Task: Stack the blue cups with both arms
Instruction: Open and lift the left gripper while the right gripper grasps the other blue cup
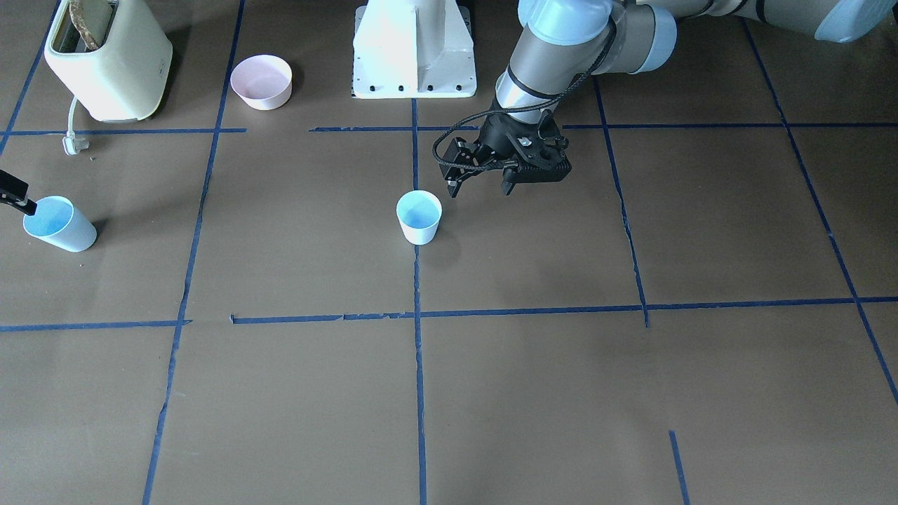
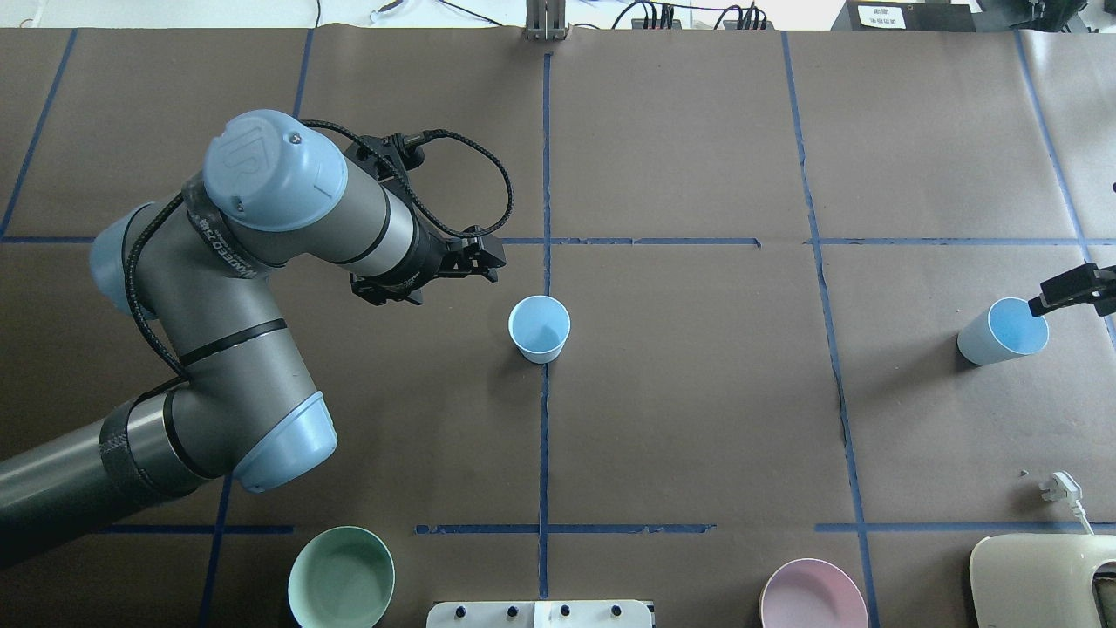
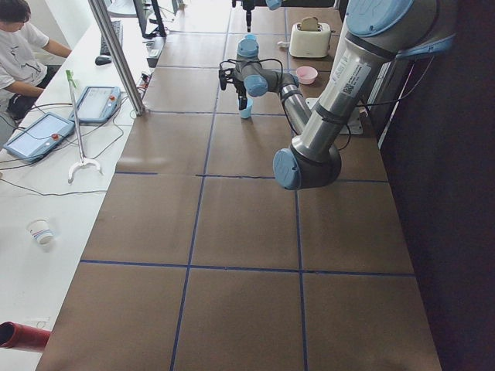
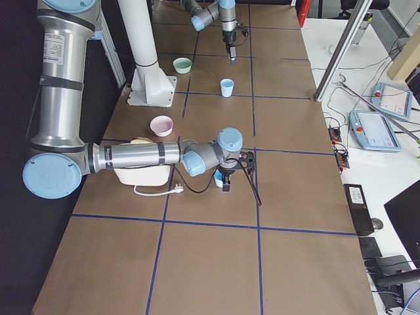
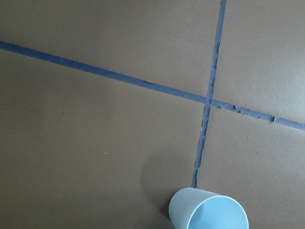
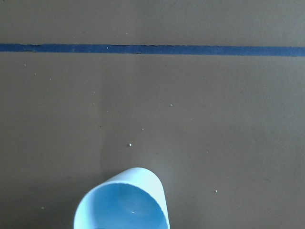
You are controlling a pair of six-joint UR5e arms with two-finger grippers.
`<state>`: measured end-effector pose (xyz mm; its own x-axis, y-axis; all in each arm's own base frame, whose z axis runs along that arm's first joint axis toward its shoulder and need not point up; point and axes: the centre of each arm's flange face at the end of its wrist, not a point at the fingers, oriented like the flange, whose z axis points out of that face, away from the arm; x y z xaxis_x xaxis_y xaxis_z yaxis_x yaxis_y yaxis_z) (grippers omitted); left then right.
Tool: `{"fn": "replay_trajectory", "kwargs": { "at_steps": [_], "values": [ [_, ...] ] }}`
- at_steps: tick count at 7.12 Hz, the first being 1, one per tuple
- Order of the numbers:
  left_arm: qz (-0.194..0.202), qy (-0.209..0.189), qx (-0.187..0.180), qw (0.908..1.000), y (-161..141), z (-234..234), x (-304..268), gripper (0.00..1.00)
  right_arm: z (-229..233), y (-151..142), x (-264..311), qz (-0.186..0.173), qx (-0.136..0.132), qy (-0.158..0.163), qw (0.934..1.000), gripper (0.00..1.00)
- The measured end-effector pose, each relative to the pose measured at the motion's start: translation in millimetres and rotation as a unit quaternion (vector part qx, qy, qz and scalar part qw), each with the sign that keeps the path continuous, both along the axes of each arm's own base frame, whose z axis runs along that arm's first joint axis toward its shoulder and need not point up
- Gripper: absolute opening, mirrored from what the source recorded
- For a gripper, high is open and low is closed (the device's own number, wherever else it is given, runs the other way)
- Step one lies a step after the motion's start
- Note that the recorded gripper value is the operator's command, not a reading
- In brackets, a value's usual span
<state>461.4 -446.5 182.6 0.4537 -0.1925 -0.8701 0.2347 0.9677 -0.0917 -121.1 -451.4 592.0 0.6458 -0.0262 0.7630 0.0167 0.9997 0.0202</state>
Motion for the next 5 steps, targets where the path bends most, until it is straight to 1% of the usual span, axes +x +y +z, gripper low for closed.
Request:
{"fn": "replay_trajectory", "kwargs": {
  "at_steps": [2,4,5],
  "values": [
    [0.000,-0.001,-0.001,1.0000,0,2,-1,1.00,6,-2,-9,-0.002,-0.010,0.001,0.9999,0.98],
    [-0.001,-0.002,-0.001,1.0000,0,3,0,1.00,21,0,-20,-0.012,-0.022,0.010,0.9996,0.97],
    [-0.001,-0.002,-0.001,1.0000,0,3,0,1.00,27,0,-29,-0.020,-0.023,0.018,0.9994,0.67]
  ]
}}
